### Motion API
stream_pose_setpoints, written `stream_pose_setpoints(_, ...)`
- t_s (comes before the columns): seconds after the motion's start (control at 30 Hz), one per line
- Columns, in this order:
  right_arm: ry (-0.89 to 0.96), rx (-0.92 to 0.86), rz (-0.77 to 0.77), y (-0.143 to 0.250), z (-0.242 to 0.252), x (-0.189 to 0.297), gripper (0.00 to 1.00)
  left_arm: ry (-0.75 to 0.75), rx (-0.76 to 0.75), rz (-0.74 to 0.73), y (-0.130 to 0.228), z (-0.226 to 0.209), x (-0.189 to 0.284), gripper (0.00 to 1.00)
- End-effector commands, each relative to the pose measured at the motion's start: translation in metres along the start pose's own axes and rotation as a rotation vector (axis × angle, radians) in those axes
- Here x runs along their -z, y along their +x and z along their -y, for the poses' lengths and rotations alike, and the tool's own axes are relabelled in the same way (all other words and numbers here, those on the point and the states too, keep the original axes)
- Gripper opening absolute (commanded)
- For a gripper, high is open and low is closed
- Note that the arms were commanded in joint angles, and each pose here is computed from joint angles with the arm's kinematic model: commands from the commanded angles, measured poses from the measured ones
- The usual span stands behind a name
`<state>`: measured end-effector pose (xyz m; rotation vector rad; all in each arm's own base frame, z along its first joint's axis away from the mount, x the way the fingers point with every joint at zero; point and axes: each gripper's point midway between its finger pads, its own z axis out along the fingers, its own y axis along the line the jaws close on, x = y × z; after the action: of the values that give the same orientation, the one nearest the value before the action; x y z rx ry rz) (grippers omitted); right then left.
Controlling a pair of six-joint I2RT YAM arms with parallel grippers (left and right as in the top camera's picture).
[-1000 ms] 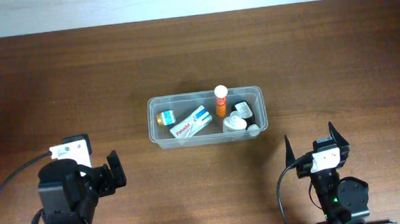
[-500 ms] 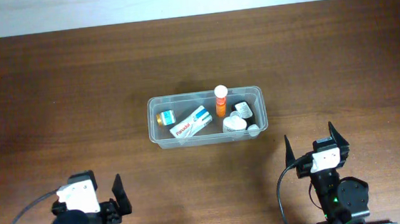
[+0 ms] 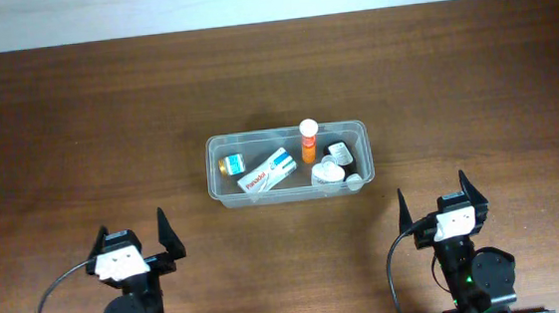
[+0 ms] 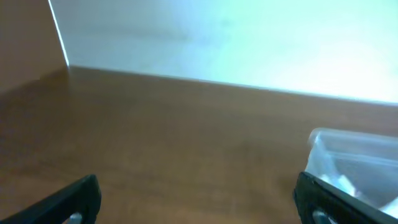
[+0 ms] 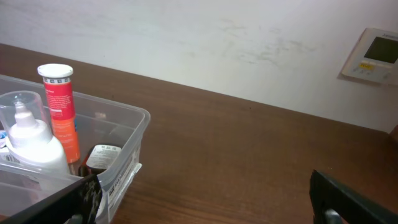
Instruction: Pack container
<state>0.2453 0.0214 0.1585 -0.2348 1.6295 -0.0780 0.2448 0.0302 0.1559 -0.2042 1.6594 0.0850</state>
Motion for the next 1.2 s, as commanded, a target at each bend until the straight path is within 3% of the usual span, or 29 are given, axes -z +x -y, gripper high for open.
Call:
stream_pose_setpoints(0.0,-0.004,0.006,0.002,0.0015,-0.0007,0.0,0.98,0.013,-0.064,0.02,-0.0006,0.0015,0.0008,0.99)
stream_pose_setpoints(1.17,-0.003,0.006,0.002,0.0015,-0.0006,0.0,0.98,0.063,-0.065,0.032,-0.0029,0.0099,0.0021,0.99)
